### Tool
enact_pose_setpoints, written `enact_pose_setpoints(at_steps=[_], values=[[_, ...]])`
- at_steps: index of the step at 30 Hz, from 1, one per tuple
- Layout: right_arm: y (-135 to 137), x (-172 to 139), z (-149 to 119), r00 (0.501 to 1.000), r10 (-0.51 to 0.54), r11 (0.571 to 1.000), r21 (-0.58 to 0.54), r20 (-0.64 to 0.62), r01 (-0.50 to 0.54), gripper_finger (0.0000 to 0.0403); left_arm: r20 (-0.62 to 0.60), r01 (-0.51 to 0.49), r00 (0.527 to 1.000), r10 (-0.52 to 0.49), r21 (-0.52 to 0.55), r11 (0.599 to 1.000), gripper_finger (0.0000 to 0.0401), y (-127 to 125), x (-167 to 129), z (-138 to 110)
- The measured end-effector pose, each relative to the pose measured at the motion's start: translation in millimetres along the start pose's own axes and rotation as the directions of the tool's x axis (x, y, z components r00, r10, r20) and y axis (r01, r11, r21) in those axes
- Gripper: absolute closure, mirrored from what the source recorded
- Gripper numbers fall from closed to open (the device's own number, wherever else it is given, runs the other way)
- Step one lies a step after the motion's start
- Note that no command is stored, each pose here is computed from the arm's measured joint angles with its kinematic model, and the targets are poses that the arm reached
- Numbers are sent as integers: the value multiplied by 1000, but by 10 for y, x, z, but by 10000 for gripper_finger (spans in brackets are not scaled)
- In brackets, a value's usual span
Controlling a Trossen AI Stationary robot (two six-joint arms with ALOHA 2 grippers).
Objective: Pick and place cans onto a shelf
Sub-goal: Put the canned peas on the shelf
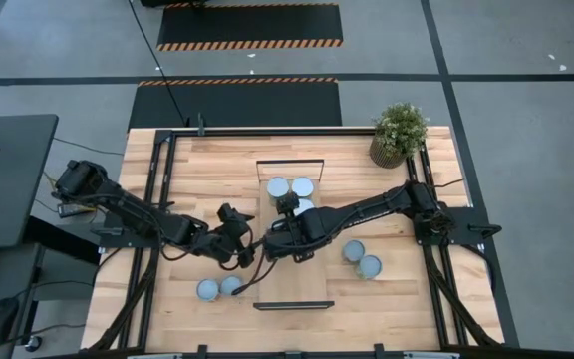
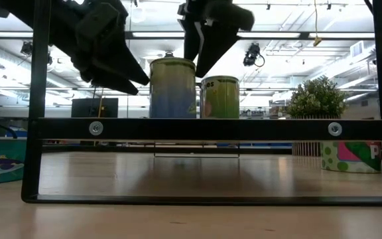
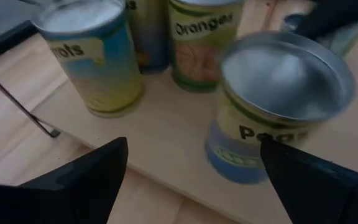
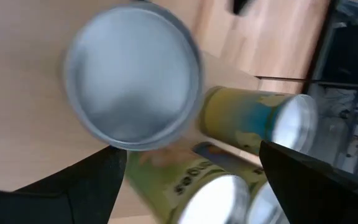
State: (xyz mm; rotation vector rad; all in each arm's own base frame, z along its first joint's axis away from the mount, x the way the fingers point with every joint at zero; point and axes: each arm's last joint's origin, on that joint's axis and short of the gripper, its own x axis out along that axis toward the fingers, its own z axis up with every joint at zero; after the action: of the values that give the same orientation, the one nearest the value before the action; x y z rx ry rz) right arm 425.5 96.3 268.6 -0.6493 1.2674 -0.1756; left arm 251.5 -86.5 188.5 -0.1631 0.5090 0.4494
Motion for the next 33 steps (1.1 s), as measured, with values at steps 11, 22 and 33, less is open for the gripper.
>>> enact_pose_setpoints(at_steps=[11, 22, 33], values=[[7, -8, -16, 1000, -23, 1000, 3, -17, 23, 28, -51, 15, 999, -13, 36, 999, 26, -33, -58, -86], [168, -100, 36, 998, 44, 998, 37, 38, -45, 28, -32, 66, 997, -66, 17, 998, 26, -61, -45, -37], [-14, 9, 96, 993, 69, 995, 66, 100, -76, 28, 21, -69, 997, 69, 20, 997, 26, 78, 54, 40]])
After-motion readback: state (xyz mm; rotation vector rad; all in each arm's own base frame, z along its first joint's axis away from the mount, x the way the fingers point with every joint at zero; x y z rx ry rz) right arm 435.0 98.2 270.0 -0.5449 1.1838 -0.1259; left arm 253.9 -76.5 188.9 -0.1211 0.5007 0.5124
